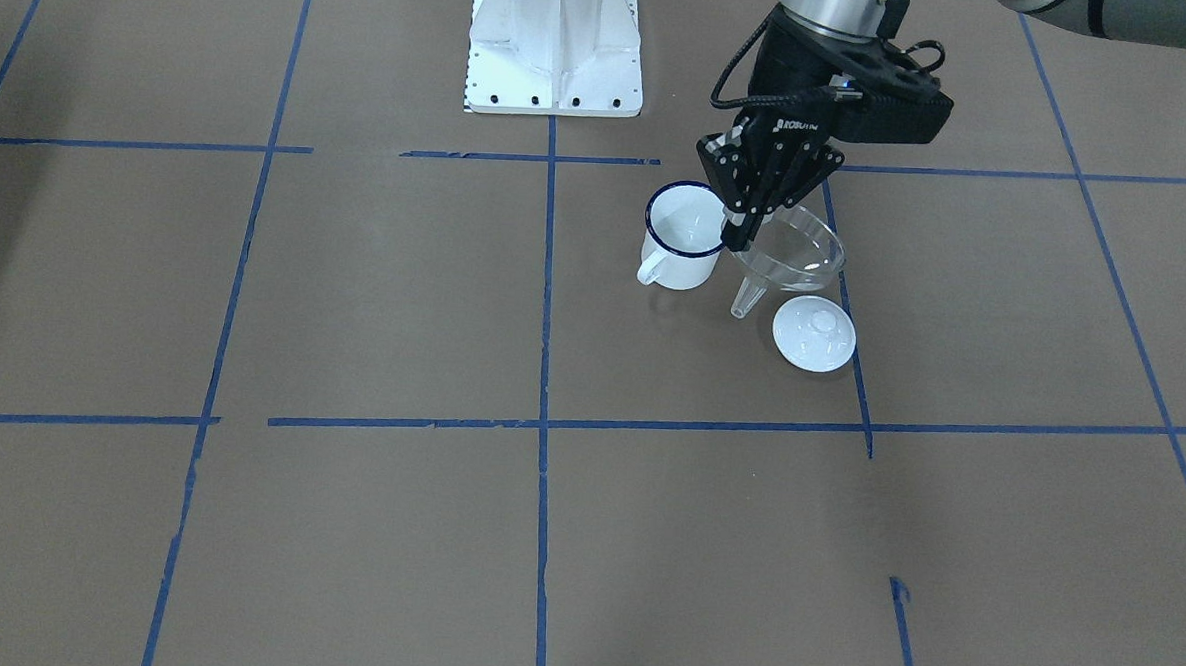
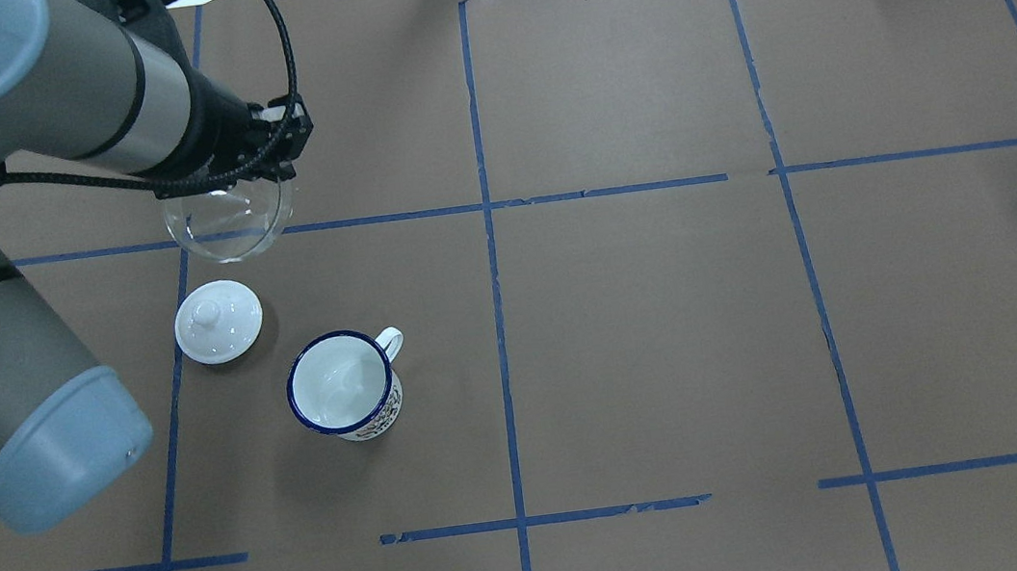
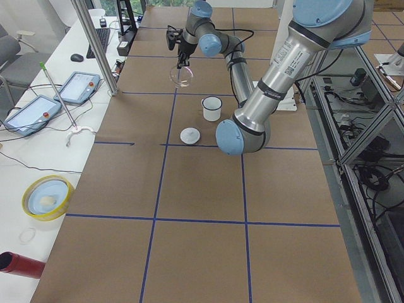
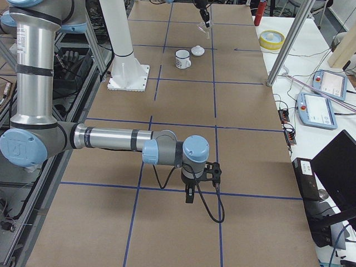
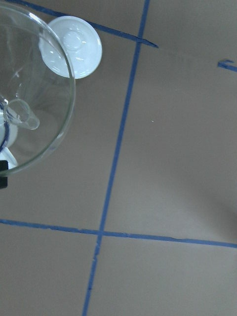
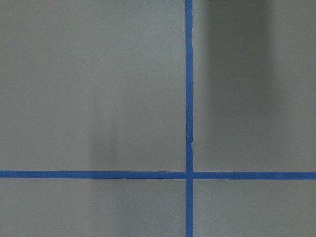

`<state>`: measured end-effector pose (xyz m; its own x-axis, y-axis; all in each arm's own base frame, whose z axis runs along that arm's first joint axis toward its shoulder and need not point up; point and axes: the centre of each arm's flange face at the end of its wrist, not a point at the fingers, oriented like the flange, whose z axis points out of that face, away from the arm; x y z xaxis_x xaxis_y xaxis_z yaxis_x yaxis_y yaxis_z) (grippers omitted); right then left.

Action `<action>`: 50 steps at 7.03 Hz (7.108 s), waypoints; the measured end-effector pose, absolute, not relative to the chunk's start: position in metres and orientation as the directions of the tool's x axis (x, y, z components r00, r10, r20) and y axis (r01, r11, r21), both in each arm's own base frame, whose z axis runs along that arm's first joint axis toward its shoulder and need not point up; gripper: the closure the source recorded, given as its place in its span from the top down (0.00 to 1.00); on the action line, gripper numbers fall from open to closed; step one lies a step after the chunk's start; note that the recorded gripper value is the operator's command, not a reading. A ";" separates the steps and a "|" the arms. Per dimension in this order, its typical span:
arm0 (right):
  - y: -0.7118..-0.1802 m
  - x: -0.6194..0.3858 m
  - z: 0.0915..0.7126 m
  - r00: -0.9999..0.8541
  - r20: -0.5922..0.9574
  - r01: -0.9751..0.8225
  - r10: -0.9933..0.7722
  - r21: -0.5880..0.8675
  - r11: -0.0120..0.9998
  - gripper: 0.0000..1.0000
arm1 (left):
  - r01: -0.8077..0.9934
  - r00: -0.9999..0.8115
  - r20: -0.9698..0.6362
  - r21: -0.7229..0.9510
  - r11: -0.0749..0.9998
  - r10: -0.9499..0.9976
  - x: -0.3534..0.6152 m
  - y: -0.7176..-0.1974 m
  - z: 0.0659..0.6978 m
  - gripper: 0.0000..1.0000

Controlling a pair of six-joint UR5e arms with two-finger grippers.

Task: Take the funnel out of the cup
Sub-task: 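Lift the glass funnel out of the mug with the left gripper, then carry the funnel farther from the robot and lower it onto the table, then open the left gripper and release the funnel, then move the left gripper over the white lid and lower onto its knob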

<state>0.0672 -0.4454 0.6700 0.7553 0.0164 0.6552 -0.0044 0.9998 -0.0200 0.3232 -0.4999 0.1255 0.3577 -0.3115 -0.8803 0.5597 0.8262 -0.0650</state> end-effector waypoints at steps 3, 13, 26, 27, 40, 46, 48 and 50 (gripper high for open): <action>-0.445 0.067 0.670 0.755 0.655 -0.004 0.016 -0.020 1.000 1.00 | 0.796 0.057 -0.907 -0.211 0.567 -0.418 0.350 -0.573 0.201 0.00; -0.445 0.067 0.670 0.755 0.655 -0.004 0.016 -0.020 1.000 1.00 | 0.880 -0.257 -0.859 -0.397 0.261 -0.442 0.488 -0.556 0.338 0.62; -0.445 0.067 0.670 0.755 0.655 -0.004 0.017 -0.020 1.000 1.00 | 0.404 0.542 -0.833 0.143 0.904 -0.110 0.372 -0.483 0.332 1.00; -0.445 0.067 0.670 0.755 0.655 -0.004 0.016 -0.020 1.000 1.00 | 0.327 0.613 -0.788 0.178 0.928 -0.064 0.374 -0.481 0.343 1.00; -0.445 0.067 0.670 0.755 0.655 -0.004 0.017 -0.020 1.000 1.00 | 0.139 0.720 -0.694 0.140 0.980 -0.003 0.404 -0.460 0.404 0.63; -0.445 0.067 0.670 0.755 0.655 -0.004 0.016 -0.020 1.000 1.00 | 0.131 0.712 -0.702 0.134 0.982 0.001 0.401 -0.457 0.393 0.61; -0.445 0.067 0.670 0.755 0.655 -0.004 0.016 -0.020 1.000 1.00 | 0.129 0.717 -0.697 0.130 0.983 -0.002 0.404 -0.458 0.395 0.59; -0.445 0.067 0.670 0.755 0.655 -0.004 0.017 -0.020 1.000 1.00 | 0.126 0.718 -0.696 0.129 0.983 -0.001 0.407 -0.460 0.395 0.55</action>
<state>0.0672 -0.4454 0.6702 0.7553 0.0167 0.6552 -0.0044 0.9998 -0.0204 0.4066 -0.4596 0.3954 0.7183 -0.0008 -0.6957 0.1264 0.9835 0.1294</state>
